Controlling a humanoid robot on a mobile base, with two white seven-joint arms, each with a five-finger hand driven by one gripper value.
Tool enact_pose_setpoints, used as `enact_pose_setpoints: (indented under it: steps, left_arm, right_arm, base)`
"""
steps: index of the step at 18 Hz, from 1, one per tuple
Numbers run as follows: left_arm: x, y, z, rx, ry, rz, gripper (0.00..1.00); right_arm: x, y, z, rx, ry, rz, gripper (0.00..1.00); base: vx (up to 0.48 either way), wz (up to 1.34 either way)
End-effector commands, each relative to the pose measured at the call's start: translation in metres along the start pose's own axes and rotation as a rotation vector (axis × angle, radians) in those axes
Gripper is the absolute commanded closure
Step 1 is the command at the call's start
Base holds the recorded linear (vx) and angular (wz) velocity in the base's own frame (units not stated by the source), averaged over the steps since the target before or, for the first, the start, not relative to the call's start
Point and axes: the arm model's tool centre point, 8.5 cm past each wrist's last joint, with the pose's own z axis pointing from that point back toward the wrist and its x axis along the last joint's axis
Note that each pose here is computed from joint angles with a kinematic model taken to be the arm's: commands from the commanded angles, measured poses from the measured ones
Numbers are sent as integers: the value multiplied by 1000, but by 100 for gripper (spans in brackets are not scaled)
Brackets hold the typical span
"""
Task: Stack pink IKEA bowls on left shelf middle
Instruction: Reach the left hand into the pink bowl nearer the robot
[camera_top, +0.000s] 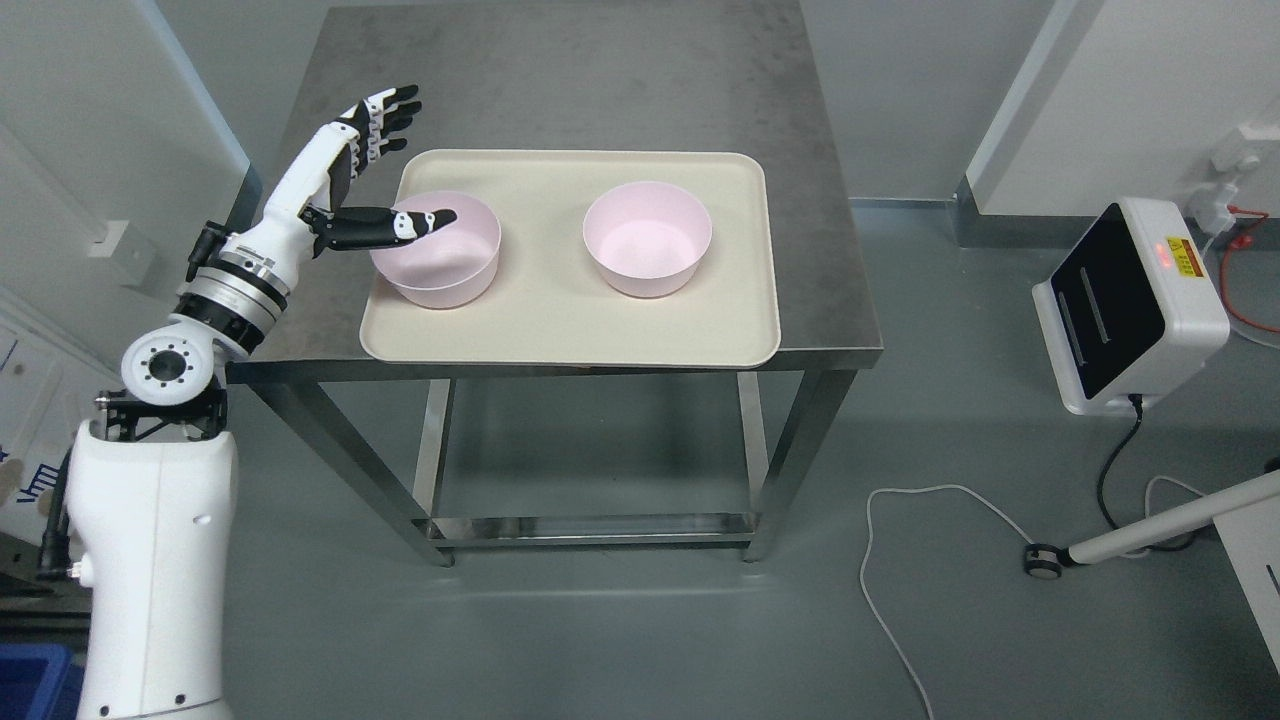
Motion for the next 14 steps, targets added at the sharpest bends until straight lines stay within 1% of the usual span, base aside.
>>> enact_pose_setpoints:
  steps: [1, 3, 6, 8, 11, 14]
  left_arm:
    - [-68, -2, 5, -181, 281, -164, 16]
    - [-68, 5, 5, -158, 281, -154, 19]
    - [-55, 22, -3, -121, 264, -178, 22]
    - [-48, 20, -10, -125, 245, -180, 29]
    - [-42, 3, -19, -160, 216, -174, 44]
    - [-26, -4, -35, -176, 174, -183, 51]
  right_arm:
    - [0, -11, 0, -18, 0, 1, 0]
    - [0, -11, 0, -18, 0, 1, 0]
    - [0, -11, 0, -18, 0, 1, 0]
    - [0, -11, 0, -16, 0, 1, 0]
    - [0, -11, 0, -18, 0, 1, 0]
    - [0, -11, 0, -18, 0, 1, 0]
  base:
    - [19, -22]
    - [0, 0]
    - [1, 7]
    - [2, -18]
    - [-3, 19]
    - [-2, 10]
